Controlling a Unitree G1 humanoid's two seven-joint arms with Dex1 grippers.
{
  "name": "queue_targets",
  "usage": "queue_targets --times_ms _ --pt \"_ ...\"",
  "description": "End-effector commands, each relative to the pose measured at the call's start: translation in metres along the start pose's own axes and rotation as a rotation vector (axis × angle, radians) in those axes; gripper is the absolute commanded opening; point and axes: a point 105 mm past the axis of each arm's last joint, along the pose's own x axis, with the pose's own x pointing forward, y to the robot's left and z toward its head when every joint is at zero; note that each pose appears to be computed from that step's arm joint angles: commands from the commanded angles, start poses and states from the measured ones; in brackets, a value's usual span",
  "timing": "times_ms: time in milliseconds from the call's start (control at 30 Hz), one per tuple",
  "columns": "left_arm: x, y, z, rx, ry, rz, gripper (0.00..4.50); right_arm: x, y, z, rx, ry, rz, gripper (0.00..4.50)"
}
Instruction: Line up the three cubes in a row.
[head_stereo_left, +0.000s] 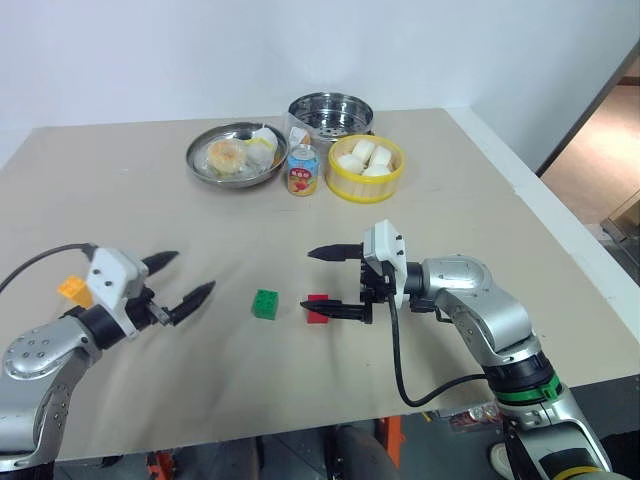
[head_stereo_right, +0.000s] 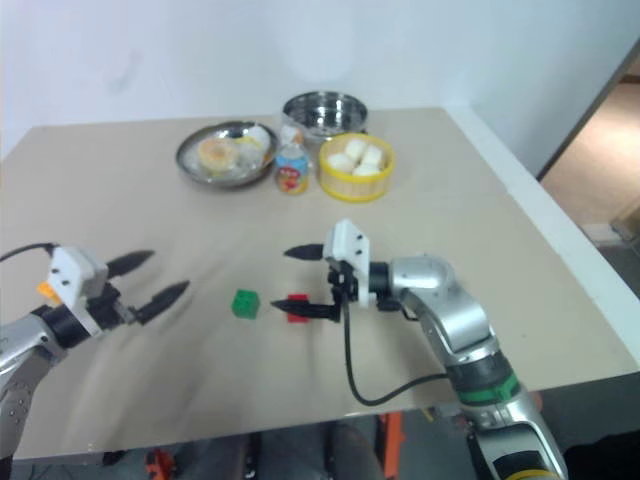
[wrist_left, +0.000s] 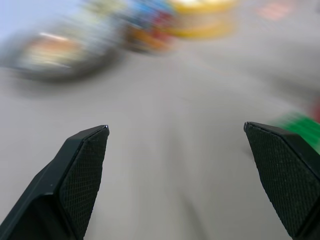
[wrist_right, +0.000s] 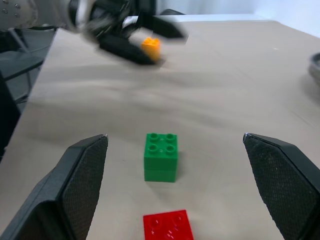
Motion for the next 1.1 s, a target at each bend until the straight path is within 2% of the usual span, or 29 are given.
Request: queue_targets --times_ms 33,233,433,700,933,1100 --pt "-0.025 0.042 0.015 0.038 -0.060 0.355 4.47 0.004 -0.003 0.012 -0.055 -0.031 0.026 4.50" --pt "-0.058 0.074 -0.026 -0.045 0.052 0.726 4.47 0.010 -0.004 0.013 -0.061 -0.040 0.054 4.50" --pt "-0.059 0.073 -0.035 -0.066 0.054 0.928 4.47 0.008 -0.007 0.013 -0.071 -0.029 0.057 4.50" --pt "-0.048 0.063 -0.056 -0.128 0.095 1.012 4.47 0.001 -0.007 0.011 -0.074 -0.008 0.035 4.50" --pt "-0.045 0.063 -0.058 -0.127 0.108 1.075 4.47 -0.002 -0.008 0.014 -0.064 -0.027 0.013 4.50" --pt "-0.046 0.065 -0.061 -0.148 0.111 1.113 4.47 -0.001 -0.020 0.020 -0.074 -0.071 -0.054 4.50"
